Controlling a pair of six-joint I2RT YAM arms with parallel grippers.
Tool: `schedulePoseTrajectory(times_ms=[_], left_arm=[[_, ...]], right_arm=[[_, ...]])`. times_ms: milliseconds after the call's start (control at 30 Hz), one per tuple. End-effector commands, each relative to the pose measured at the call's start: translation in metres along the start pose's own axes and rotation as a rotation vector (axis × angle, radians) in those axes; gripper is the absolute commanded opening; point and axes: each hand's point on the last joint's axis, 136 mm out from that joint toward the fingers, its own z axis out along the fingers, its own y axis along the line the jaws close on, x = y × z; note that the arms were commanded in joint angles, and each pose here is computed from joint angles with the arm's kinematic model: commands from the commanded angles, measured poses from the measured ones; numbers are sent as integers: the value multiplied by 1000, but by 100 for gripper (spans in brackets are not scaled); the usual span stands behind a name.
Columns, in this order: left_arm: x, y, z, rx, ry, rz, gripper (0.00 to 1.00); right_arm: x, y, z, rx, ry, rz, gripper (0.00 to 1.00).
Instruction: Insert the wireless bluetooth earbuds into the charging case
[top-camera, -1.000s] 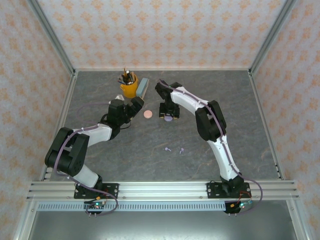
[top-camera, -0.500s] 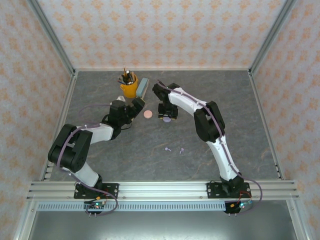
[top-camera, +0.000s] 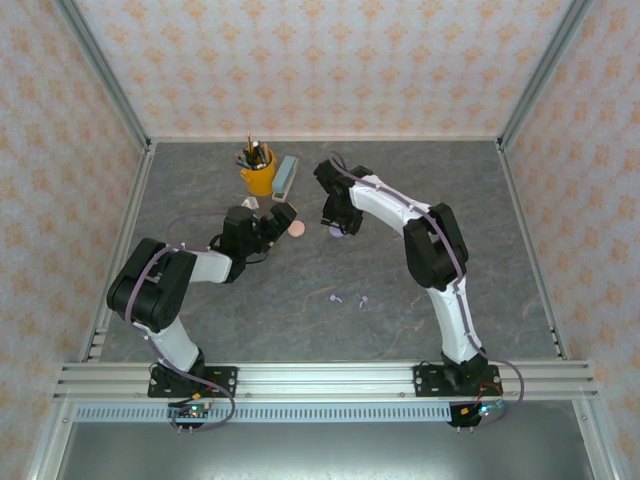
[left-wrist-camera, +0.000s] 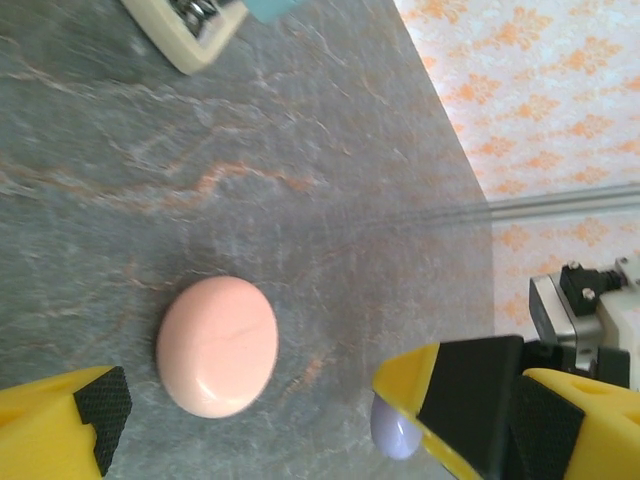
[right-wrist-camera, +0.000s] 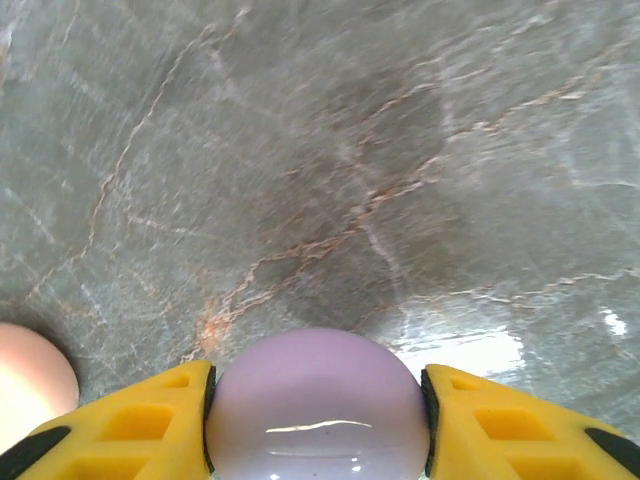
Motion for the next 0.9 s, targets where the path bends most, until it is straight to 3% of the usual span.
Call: schedulePoseTrajectory(times_ms=[0,300,867], left_arm=[[9,-20,4,84,30,71,100],[29,-28,15,95,90,102,100],[35,-38,16,99,95,106,100]], right_arm=[[-17,-6,-18,-36,-70,106,47],[-7,-15,-9,-39,-12,110,47],[34,-43,11,163,172,-102,47]])
